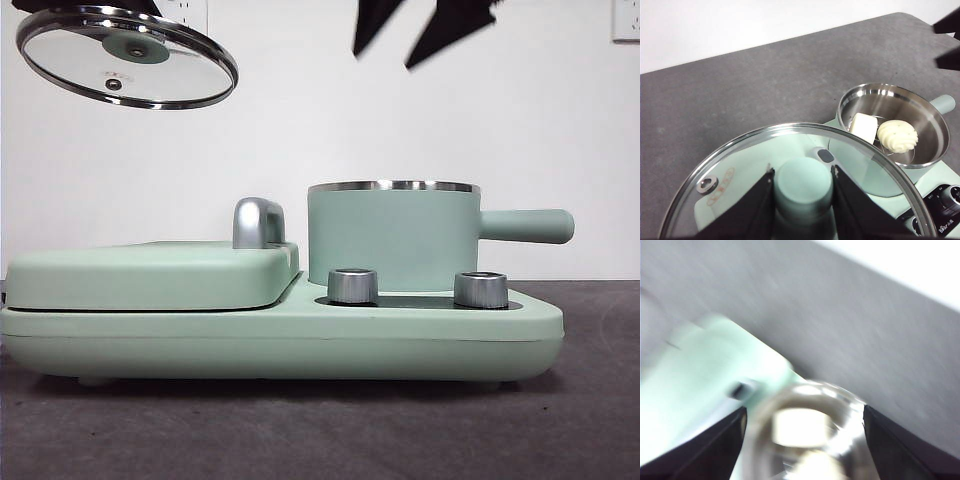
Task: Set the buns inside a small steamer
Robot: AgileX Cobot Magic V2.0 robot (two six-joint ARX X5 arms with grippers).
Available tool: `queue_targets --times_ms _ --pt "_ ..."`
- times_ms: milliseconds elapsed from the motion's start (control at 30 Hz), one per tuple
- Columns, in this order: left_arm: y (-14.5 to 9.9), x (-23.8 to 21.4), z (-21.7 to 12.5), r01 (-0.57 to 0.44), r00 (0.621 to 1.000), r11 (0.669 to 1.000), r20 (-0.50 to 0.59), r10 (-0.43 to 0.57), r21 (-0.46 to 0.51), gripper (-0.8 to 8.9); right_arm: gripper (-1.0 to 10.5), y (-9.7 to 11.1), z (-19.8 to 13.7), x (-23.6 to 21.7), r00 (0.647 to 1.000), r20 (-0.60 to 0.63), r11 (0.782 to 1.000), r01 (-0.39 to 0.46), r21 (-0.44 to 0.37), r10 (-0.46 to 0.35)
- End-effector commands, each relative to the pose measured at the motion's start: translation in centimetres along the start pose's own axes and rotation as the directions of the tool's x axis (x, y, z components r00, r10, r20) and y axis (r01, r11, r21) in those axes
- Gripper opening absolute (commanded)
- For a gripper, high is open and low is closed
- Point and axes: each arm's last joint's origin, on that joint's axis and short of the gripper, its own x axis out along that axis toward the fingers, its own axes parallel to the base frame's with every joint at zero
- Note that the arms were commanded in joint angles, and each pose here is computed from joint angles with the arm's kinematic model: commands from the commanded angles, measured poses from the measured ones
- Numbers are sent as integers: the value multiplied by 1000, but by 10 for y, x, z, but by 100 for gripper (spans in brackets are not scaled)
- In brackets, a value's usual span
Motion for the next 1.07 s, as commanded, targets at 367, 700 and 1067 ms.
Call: queue_targets --times_ms 367,700,1067 --pt "-2 -2 7 10 999 1000 32 -10 13 11 365 32 -110 -42 985 172 998 1 61 -11" --pt "-16 11 4 86 996 996 -1 -86 29 11 364 31 -162 -87 992 111 988 37 148 -53" --pt "-59 65 1 250 967 965 32 -253 79 11 364 29 -174 -121 988 143 976 19 217 -51"
